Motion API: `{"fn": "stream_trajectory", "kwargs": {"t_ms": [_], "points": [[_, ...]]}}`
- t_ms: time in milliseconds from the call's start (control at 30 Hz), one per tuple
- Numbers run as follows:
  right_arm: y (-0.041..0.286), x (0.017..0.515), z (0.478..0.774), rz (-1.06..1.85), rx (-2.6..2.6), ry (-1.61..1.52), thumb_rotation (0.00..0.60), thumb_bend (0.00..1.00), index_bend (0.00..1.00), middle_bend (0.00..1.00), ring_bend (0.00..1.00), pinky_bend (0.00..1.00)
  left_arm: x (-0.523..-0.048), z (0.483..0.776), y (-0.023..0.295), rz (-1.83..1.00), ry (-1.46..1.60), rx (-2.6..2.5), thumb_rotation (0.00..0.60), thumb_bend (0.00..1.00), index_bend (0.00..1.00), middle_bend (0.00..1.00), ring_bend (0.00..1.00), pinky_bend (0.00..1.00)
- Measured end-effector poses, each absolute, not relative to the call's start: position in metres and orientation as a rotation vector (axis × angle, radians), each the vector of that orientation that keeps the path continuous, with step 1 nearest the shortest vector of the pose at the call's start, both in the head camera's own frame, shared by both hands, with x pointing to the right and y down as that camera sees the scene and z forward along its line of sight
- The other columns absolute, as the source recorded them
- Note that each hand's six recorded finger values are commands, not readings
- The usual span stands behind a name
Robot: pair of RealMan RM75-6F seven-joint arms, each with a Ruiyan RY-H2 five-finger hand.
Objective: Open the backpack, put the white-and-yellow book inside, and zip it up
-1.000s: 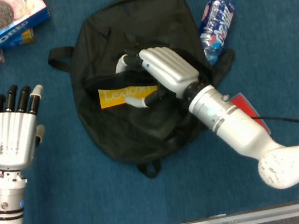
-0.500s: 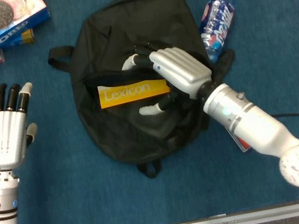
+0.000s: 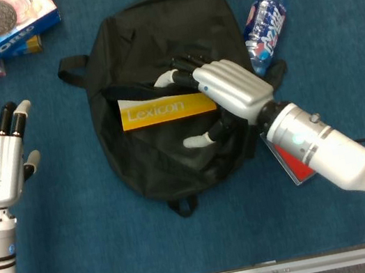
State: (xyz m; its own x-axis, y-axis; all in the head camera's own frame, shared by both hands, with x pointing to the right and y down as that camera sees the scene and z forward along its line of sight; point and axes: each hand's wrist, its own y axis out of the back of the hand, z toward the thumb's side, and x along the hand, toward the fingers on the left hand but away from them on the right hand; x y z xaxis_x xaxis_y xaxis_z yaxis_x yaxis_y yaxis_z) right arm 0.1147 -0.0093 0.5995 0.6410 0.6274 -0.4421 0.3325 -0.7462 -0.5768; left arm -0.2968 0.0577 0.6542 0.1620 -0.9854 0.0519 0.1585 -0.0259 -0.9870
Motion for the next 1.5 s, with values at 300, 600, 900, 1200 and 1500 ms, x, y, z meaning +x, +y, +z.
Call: {"fn": "stream_trajectory", "kwargs": {"t_ms": [300, 600, 900, 1200, 1500], "points": [[-0.005, 0.131, 0.609, 0.987, -2.371, -0.661, 0.6, 0.0, 0.0, 0.01, 0.0, 0.01, -0.3, 0.66, 0.057, -1.206, 0.95, -1.212, 0.6, 0.05, 0.25, 0.32, 0.24, 0.35], [-0.013, 0.139, 0.607, 0.98, -2.342, -0.74, 0.6, 0.0, 0.0, 0.02, 0.0, 0.01, -0.302, 0.66, 0.055, -1.206, 0.963, -1.213, 0.6, 0.05, 0.25, 0.32, 0.24, 0.35], [-0.026, 0.185, 0.609, 1.076, -2.12, -0.859, 0.6, 0.01, 0.01, 0.17, 0.03, 0.08, -0.309, 0.657, 0.055, -1.207, 0.974, -1.228, 0.6, 0.05, 0.26, 0.32, 0.24, 0.34], [-0.024, 0.254, 0.598, 1.134, -1.841, -0.911, 0.6, 0.11, 0.19, 0.31, 0.15, 0.25, -0.318, 0.655, 0.058, -1.263, 0.978, -1.363, 0.6, 0.05, 0.26, 0.32, 0.24, 0.34], [0.0, 0.341, 0.596, 1.215, -1.614, -0.914, 0.6, 0.12, 0.23, 0.33, 0.16, 0.25, -0.335, 0.646, 0.06, -1.296, 1.04, -1.465, 0.6, 0.05, 0.26, 0.32, 0.24, 0.34]]}}
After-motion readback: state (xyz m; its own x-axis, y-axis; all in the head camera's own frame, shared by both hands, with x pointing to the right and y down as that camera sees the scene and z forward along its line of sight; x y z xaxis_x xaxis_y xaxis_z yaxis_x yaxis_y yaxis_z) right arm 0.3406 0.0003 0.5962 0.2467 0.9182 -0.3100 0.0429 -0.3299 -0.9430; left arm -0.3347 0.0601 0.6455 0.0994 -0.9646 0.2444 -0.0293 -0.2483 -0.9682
